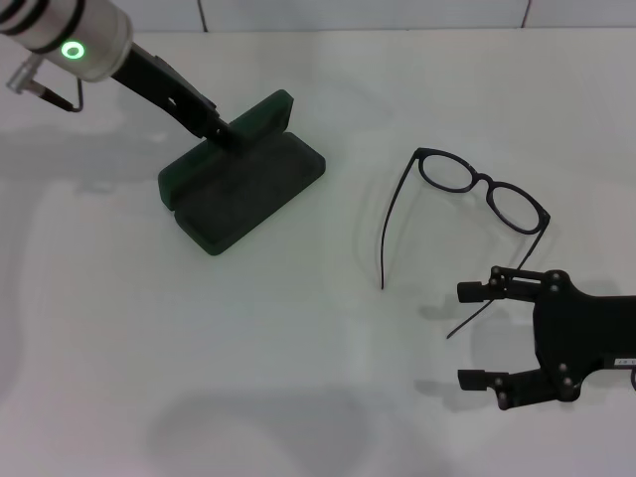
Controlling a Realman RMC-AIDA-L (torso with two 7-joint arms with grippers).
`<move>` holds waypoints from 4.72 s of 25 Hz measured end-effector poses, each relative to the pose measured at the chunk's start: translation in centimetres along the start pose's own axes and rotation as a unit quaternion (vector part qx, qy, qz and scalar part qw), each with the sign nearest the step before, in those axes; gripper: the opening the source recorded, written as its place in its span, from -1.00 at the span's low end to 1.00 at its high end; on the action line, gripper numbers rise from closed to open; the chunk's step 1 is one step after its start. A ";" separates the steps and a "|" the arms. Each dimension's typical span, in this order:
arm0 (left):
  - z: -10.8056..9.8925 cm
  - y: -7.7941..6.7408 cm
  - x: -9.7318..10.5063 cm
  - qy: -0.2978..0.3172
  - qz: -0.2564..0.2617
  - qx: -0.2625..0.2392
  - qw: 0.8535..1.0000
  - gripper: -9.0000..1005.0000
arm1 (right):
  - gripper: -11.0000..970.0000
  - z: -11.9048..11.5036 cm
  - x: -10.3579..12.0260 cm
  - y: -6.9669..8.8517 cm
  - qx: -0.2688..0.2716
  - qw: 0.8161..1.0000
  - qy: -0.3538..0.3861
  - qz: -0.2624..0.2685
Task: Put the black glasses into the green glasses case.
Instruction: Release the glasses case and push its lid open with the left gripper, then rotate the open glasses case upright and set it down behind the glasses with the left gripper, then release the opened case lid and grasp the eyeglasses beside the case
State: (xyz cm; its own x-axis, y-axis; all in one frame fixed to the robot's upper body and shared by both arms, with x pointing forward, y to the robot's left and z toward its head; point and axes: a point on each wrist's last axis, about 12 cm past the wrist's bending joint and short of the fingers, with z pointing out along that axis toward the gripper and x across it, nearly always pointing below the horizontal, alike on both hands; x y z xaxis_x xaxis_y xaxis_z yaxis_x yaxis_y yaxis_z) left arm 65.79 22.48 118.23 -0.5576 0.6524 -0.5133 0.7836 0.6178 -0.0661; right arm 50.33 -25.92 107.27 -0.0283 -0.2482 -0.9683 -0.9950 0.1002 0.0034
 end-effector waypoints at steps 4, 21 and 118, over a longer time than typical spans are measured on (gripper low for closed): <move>0.8 -0.3 0.1 0.010 0.007 -0.011 1.000 0.58 | 0.80 0.0 0.1 0.1 0.000 1.000 0.000 0.001; 2.3 -0.7 0.1 0.014 0.039 -0.042 0.998 0.29 | 0.80 -0.1 0.3 0.2 0.003 1.000 0.001 0.006; -1.8 -6.8 25.3 -0.367 0.043 0.062 0.927 0.31 | 0.79 -0.7 1.0 0.9 0.014 1.000 -0.002 0.021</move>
State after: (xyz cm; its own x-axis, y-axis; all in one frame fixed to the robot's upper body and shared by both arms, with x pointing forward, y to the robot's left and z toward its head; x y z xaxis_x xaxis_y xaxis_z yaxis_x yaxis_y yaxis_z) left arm 45.90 35.58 107.25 -0.1896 0.1946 -0.9624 0.8673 0.4927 -0.0712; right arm 49.33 -26.75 106.51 -0.0689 -0.2397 -0.9684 -0.9899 0.1370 0.0365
